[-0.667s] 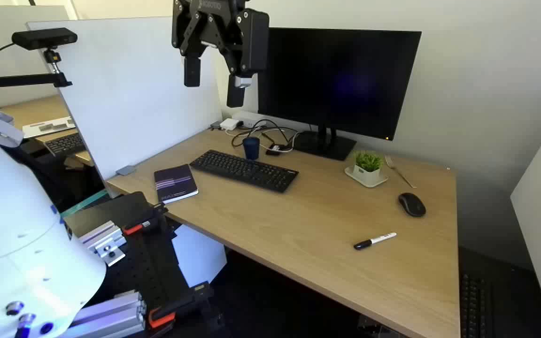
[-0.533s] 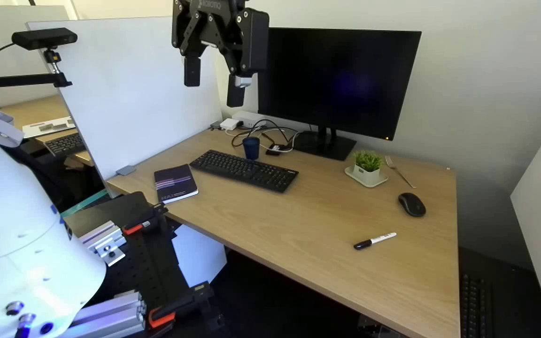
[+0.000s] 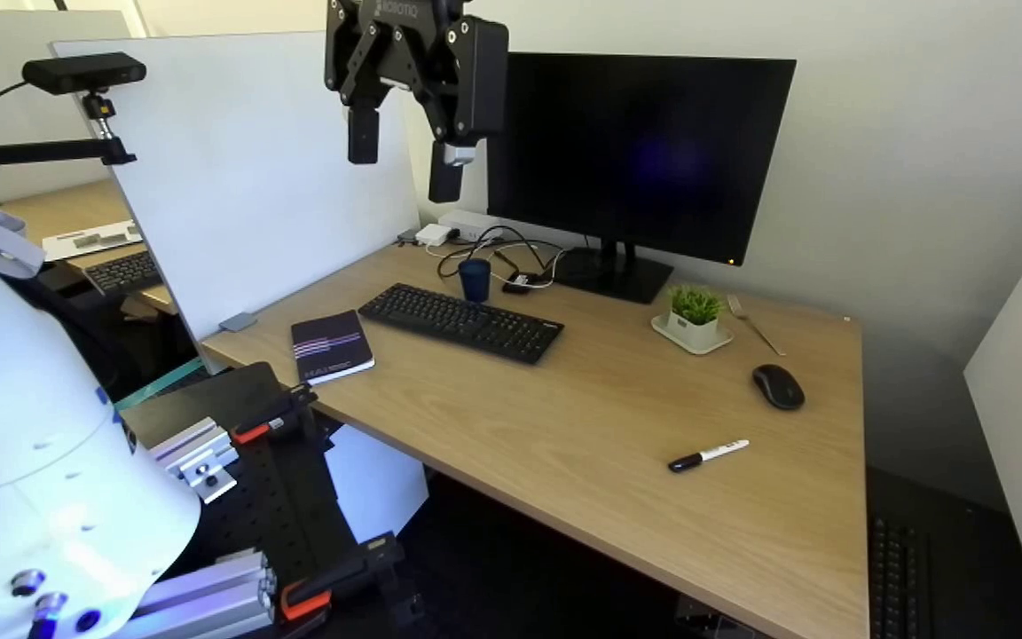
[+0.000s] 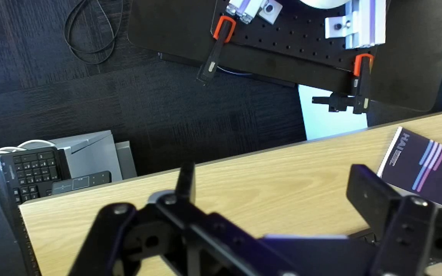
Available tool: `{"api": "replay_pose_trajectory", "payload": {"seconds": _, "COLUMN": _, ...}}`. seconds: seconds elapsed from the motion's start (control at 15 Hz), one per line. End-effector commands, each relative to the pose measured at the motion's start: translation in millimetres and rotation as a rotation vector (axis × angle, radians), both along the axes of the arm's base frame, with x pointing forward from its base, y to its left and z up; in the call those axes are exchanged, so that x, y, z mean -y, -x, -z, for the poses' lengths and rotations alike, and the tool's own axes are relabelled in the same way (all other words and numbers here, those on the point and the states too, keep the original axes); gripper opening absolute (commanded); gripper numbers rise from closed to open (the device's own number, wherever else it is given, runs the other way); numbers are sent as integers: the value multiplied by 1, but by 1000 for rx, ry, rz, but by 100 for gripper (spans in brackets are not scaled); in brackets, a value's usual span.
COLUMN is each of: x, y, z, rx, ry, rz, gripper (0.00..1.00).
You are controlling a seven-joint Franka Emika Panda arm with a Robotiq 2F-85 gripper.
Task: Move the cup to the right
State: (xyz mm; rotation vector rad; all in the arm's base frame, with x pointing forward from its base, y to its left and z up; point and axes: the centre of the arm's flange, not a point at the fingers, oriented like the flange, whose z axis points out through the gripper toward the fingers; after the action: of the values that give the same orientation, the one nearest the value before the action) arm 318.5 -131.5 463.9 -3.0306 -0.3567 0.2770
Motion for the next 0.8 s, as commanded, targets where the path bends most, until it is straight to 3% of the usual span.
{"api": "replay_pose_trajectory", "payload": {"seconds": 0.0, "x": 0, "y": 0, "z": 0, "rx": 0, "ry": 0, "rz": 0, "gripper": 100}}
{"api": "replay_pose_trajectory", "payload": {"seconds": 0.4, "x": -4, "y": -4, "z": 3, "rx": 16, "ry": 15, "rz": -2, "gripper": 100}}
{"api": "replay_pose_trajectory", "payload": {"seconds": 0.73, "x": -30, "y": -32, "z": 15, "rx": 93, "ry": 76, "rz": 1, "gripper": 100}}
